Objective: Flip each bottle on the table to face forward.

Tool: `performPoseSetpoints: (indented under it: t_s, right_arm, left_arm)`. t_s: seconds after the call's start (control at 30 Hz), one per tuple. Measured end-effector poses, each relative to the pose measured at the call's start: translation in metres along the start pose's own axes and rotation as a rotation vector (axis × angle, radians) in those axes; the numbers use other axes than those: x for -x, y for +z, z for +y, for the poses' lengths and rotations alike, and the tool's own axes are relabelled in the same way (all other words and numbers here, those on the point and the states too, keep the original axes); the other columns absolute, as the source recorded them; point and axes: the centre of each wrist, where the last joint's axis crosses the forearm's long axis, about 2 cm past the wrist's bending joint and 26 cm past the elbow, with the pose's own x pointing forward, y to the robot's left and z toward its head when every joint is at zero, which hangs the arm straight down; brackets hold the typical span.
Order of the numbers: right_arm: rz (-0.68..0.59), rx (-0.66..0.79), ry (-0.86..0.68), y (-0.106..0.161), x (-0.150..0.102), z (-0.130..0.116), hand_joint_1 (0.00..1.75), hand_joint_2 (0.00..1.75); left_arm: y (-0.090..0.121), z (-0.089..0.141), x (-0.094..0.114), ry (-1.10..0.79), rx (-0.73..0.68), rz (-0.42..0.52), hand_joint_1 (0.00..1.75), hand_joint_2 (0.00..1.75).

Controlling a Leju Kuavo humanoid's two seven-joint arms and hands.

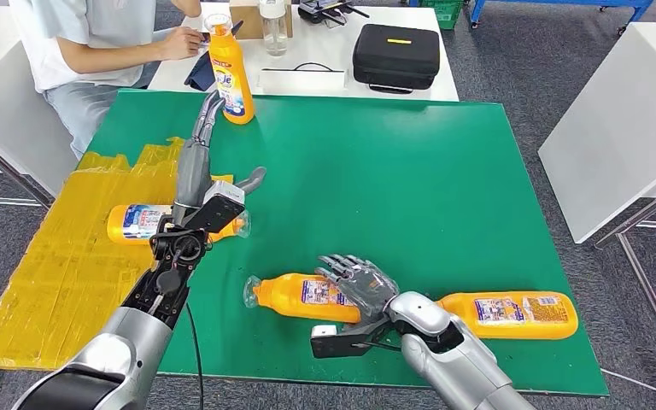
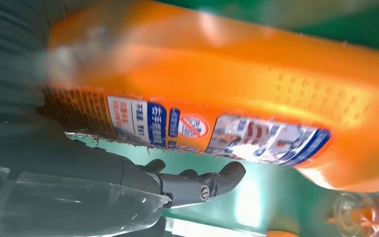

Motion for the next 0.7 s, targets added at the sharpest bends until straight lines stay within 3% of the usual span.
performPoseSetpoints:
  t_s: [0.03,0.07,0.1,0.47,0.7]
  right_arm:
    - [0.013,0.005,0.004,-0.001,0.000,0.001,1.54,1.75]
    - [0.028,0.014,0.007,-0.002,0.000,0.001,1.70,1.75]
    - [0.042,0.025,0.006,-0.003,0.000,0.002,1.75,1.75]
    - [0.146,0.045,-0.021,-0.003,0.004,0.004,1.75,1.75]
    - [0.219,-0.001,-0.021,0.004,0.013,0.017,1.75,1.75]
  left_arm:
    - [0.001,0.000,-0.001,0.003,0.000,-0.003,0.00,1.75]
    - [0.001,-0.001,-0.002,0.006,-0.001,-0.006,0.00,1.75]
    - [0.002,-0.001,-0.003,0.010,-0.003,-0.008,0.00,1.75]
    - [0.007,-0.004,-0.007,0.041,-0.020,-0.019,0.00,1.75]
    - [0.013,-0.008,-0.014,0.054,-0.011,-0.046,0.00,1.75]
